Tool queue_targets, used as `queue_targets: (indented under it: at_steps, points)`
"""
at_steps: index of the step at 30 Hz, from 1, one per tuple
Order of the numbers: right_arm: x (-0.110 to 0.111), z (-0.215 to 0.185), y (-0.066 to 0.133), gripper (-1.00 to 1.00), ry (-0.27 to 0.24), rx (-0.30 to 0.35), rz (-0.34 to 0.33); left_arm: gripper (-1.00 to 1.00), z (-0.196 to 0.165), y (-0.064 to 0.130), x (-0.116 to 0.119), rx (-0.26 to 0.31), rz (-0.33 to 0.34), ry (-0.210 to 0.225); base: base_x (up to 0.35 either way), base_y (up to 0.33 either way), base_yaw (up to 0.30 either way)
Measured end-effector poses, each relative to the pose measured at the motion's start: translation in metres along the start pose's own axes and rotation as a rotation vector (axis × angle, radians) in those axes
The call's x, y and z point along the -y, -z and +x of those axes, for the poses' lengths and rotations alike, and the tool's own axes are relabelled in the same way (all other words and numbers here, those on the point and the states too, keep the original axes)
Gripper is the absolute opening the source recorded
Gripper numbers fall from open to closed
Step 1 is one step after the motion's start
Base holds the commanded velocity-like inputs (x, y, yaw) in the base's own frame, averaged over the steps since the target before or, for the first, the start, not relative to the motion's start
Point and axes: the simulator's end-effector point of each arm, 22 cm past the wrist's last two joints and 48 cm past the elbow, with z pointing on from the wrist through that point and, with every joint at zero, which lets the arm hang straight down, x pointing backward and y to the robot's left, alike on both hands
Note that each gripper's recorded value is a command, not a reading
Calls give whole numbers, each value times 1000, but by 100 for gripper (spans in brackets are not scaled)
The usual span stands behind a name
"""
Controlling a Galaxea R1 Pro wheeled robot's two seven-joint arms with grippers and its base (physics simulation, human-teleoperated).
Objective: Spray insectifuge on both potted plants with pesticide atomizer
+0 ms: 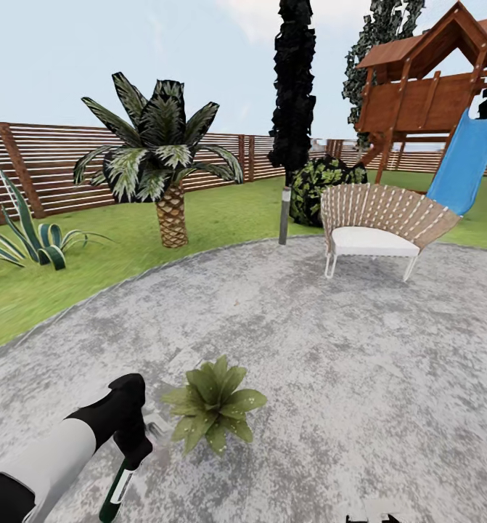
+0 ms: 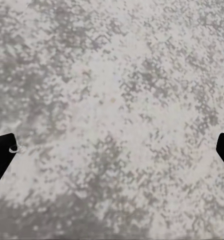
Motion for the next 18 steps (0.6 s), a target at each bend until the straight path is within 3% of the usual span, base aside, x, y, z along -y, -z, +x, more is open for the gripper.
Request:
queue_targets:
  at_steps: [10,15,18]
  points:
    - [2,0,0,100,1,1,2,-100,-2,0,1,3,0,-2,207,278,-1]
    - [1,-1,0,100,-1,1,4,-100,1,-1,-1,-3,-6,0,68,59,-4]
    - [1,-1,0,100,-1,2,4,-100,8,-3,-6,-16,-11,8,5,4,-185]
